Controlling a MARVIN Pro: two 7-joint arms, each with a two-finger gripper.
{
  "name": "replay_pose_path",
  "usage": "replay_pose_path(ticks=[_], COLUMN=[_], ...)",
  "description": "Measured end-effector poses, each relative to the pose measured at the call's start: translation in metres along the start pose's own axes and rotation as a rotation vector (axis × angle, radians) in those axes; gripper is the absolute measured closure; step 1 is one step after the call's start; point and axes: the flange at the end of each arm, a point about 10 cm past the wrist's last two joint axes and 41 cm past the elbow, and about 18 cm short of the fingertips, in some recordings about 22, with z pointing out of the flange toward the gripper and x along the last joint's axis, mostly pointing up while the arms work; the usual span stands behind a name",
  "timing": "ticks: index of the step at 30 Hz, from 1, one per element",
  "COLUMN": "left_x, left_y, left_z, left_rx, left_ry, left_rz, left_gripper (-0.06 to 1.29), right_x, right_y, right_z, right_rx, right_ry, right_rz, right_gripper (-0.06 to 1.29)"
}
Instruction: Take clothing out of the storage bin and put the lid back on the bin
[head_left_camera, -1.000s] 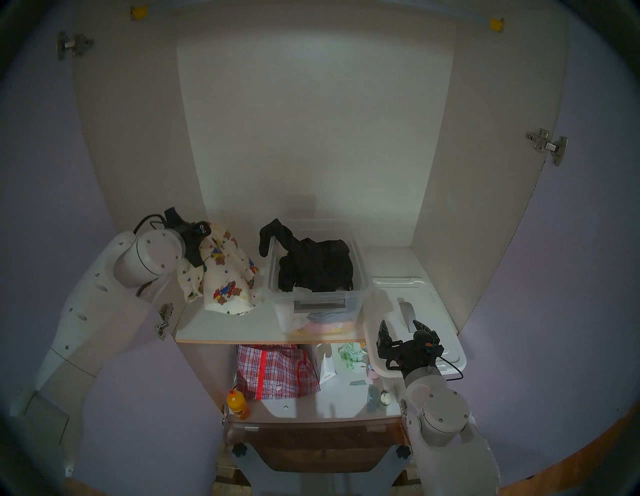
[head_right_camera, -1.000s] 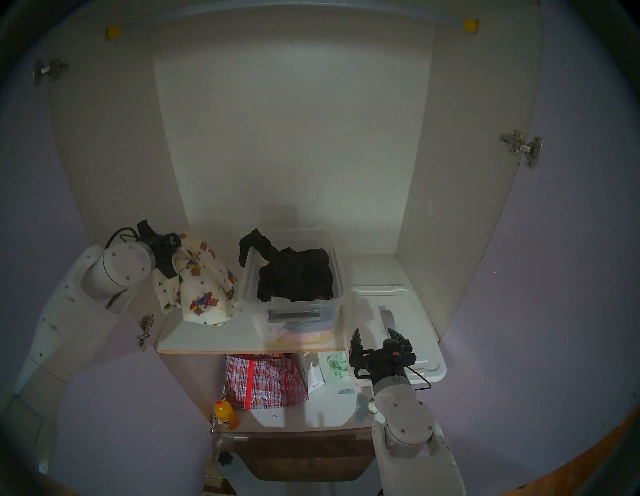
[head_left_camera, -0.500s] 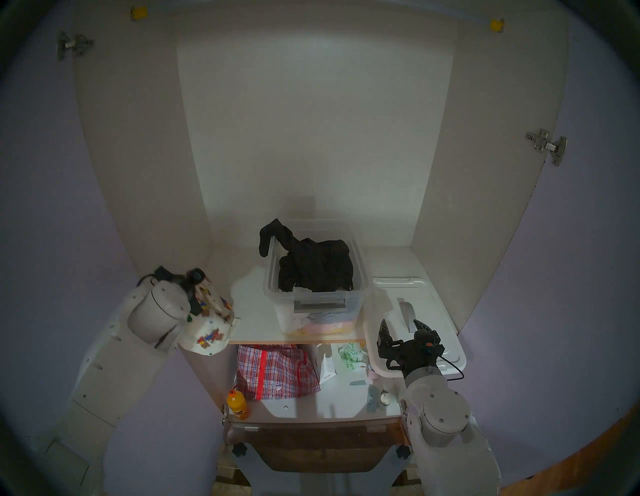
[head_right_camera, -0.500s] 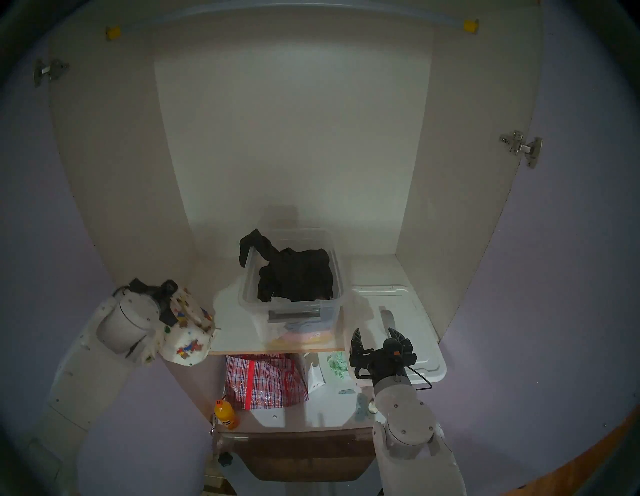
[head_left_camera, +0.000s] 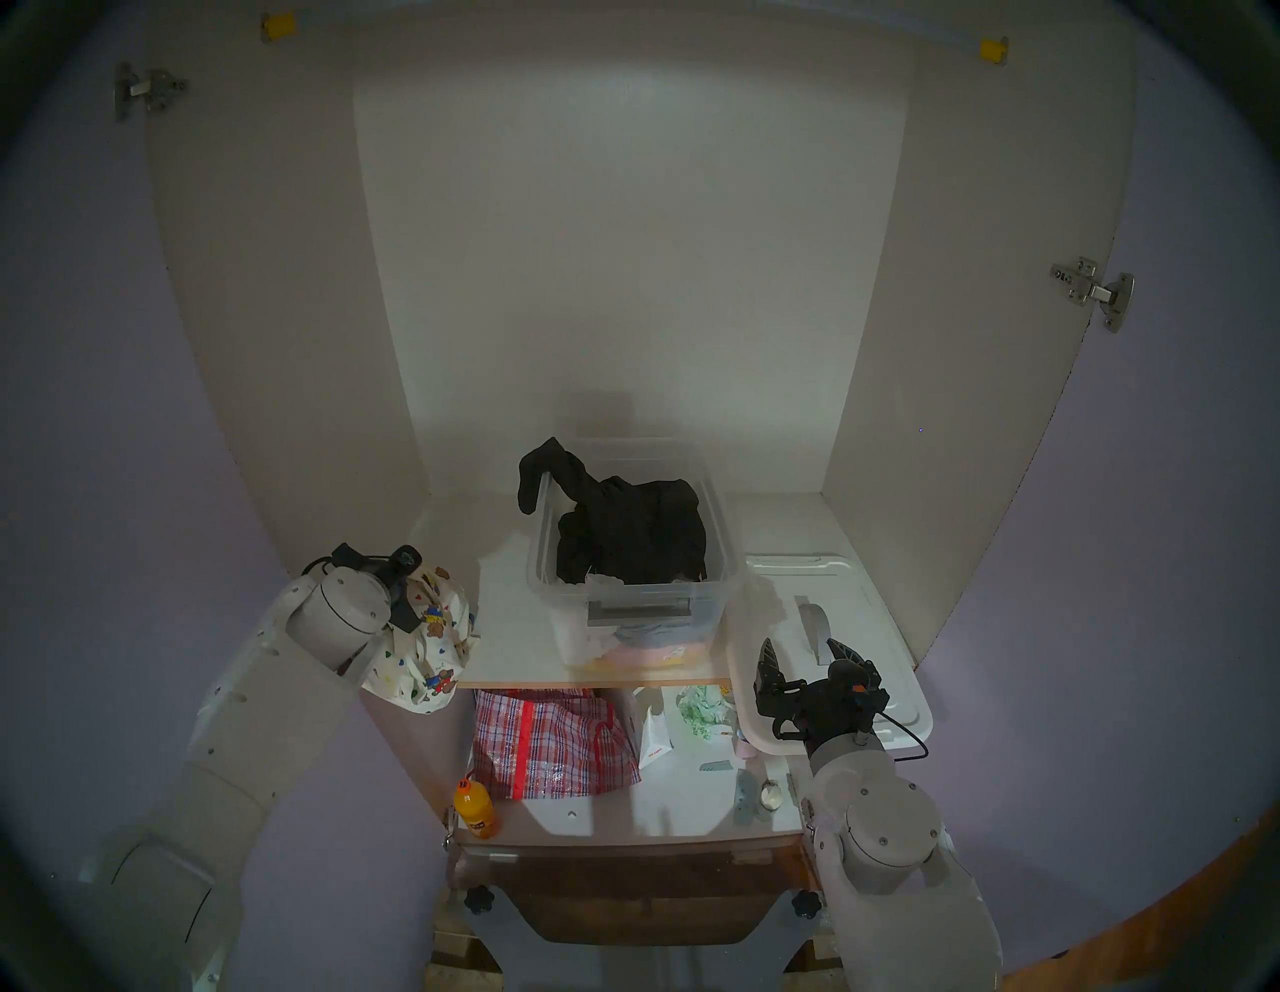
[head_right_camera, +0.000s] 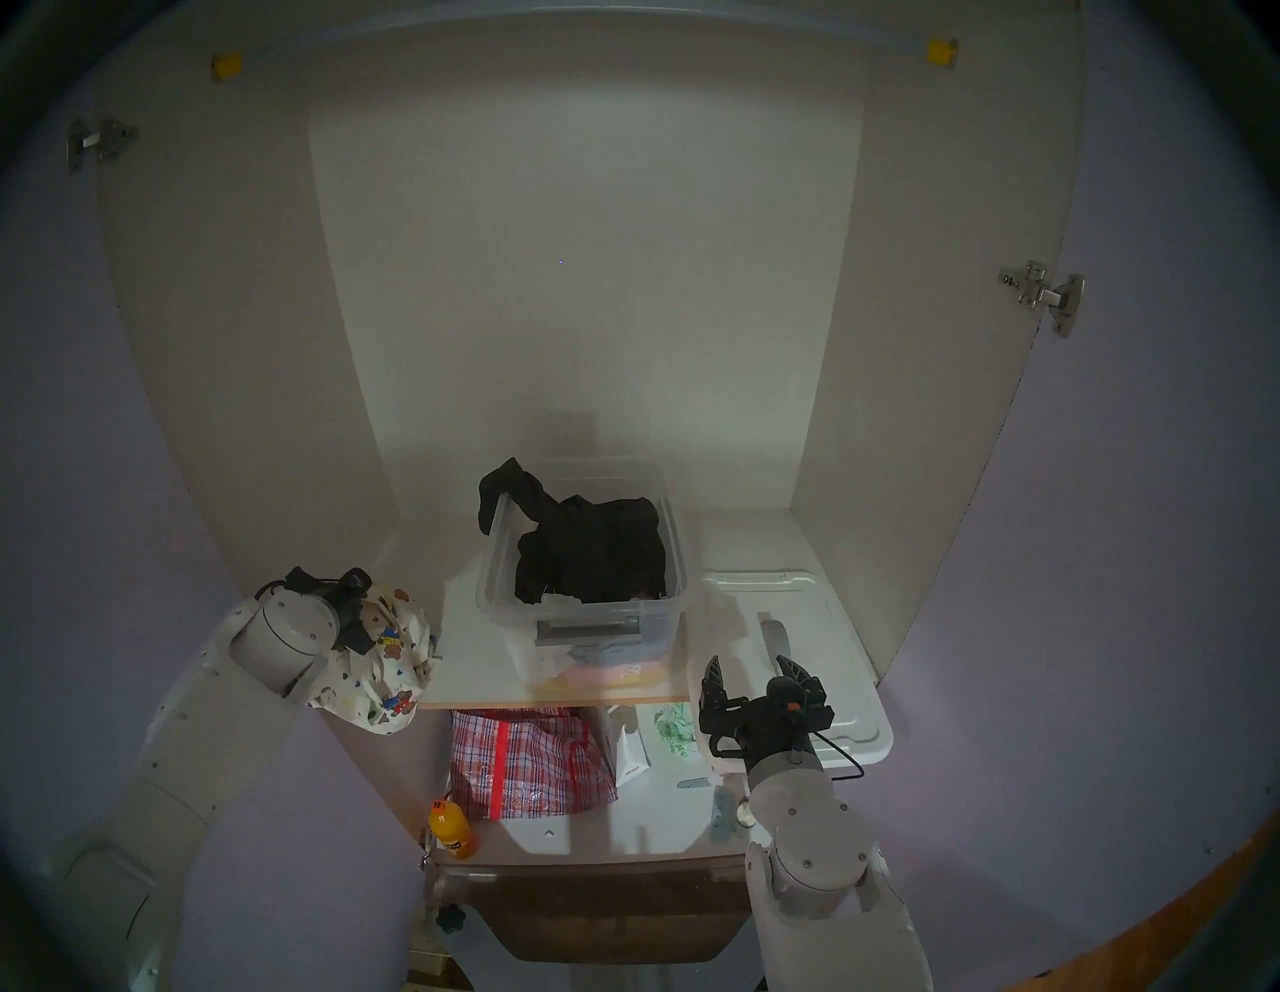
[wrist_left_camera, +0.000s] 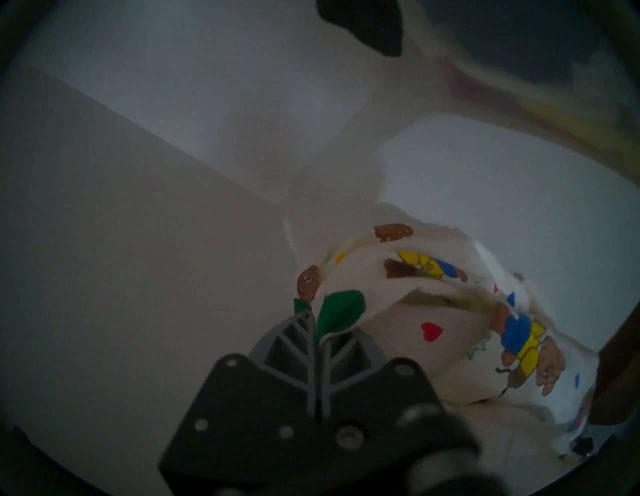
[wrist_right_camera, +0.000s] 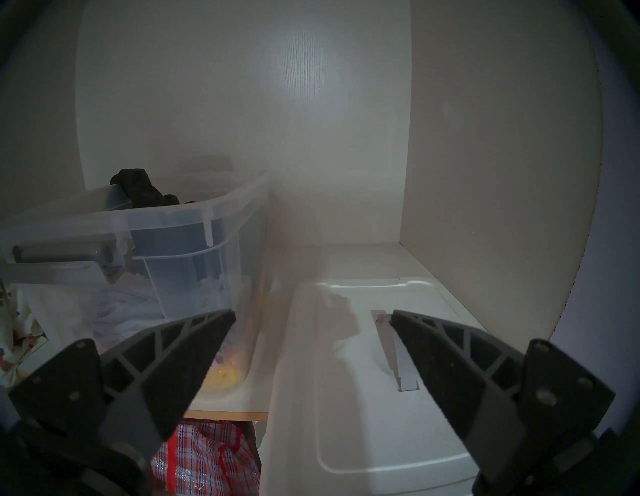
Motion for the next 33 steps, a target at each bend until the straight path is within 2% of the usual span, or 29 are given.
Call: replay_pose_path(ticks=[3,7,11,13,14,15,16,20,23,25,29,33], left_x=[0.012,0.038,0.052,0.053,0.051,0.049,0.050,0.055,0.049,0.048,0.047,0.047], left_y=[-0.015,-0.032,-0.032,-0.027,-0.024,-0.021,-0.021,-0.011,-0.001,0.001,0.002,0.002], left_z=[0.004,0.008,0.017,0.027,0.032,0.036,0.036,0.031,0.030,0.029,0.028,0.028], left_rx=[-0.001,0.006,-0.025,-0.069,-0.089,-0.104,-0.111,-0.139,-0.161,-0.167,-0.170,-0.170], left_ry=[0.026,0.086,0.116,0.104,0.091,0.087,0.101,0.155,0.158,0.159,0.165,0.168], left_rz=[0.003,0.021,0.046,0.065,0.071,0.075,0.074,0.085,0.085,0.085,0.085,0.084], left_gripper=[1.25,1.25,1.25,1.22,0.76,0.22,-0.02,-0.03,-0.03,-0.03,-0.03,-0.03], right_x=[0.000,0.000,0.000,0.000,0.000,0.000,0.000,0.000,0.001,-0.001,0.000,-0.007], right_y=[0.000,0.000,0.000,0.000,0.000,0.000,0.000,0.000,0.000,0.001,0.005,0.018], right_z=[0.000,0.000,0.000,0.000,0.000,0.000,0.000,0.000,0.000,0.002,0.005,0.010], right_rx=[0.000,0.000,0.000,0.000,0.000,0.000,0.000,0.000,-0.003,-0.010,-0.020,0.019], right_ry=[0.000,0.000,-0.001,0.000,0.000,0.000,0.000,0.001,-0.005,-0.042,-0.054,-0.068], right_rz=[0.000,0.000,0.000,0.000,0.000,0.000,0.000,0.000,0.001,0.006,0.016,-0.011], right_gripper=[0.00,0.00,0.00,0.00,0.00,0.00,0.00,0.00,0.00,0.00,0.00,0.00])
